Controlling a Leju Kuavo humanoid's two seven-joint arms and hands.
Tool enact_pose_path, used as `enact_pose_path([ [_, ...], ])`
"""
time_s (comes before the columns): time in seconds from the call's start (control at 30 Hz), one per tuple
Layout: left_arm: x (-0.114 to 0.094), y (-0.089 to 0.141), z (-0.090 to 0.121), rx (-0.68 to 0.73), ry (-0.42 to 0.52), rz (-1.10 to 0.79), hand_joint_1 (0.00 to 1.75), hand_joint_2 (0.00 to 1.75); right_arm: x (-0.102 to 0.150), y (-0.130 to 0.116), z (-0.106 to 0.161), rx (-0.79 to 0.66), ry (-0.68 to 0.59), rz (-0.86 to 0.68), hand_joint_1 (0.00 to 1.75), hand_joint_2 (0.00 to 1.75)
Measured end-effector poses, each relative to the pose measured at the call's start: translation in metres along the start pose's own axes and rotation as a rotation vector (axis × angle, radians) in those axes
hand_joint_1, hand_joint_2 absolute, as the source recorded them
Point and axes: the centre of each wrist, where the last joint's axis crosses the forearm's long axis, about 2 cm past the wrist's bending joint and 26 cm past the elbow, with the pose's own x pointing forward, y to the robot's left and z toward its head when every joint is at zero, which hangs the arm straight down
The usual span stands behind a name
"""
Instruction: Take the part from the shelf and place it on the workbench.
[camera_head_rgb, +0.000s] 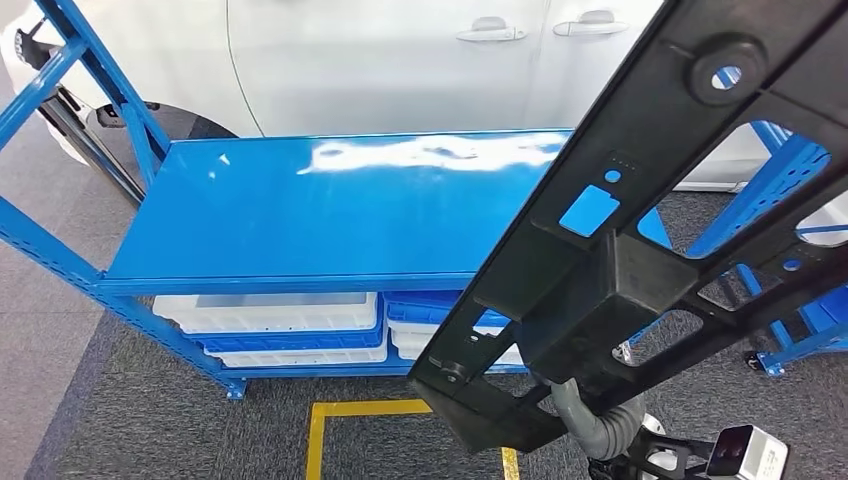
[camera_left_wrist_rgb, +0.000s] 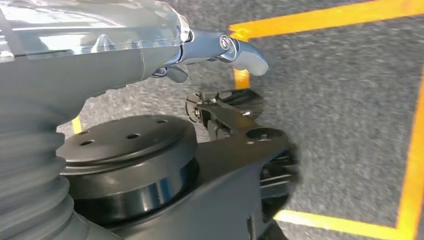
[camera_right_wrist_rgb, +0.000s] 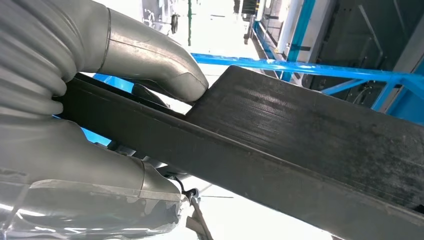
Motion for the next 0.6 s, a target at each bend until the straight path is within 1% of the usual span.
enact_pose_path([
  [0.27,-0.0036,0.0024,0.0010,0.006,0.014,-0.007,0.00,1.75,-0.0004,0.0005,-0.0013,0.003,0.007,0.001,1.71,1.75],
  [0.6,-0.0016,0.0013,0.0004,-0.003,0.010,-0.013,0.00,1.75,-0.0008,0.0015,-0.0005,0.000,0.021,0.004,1.71,1.75],
])
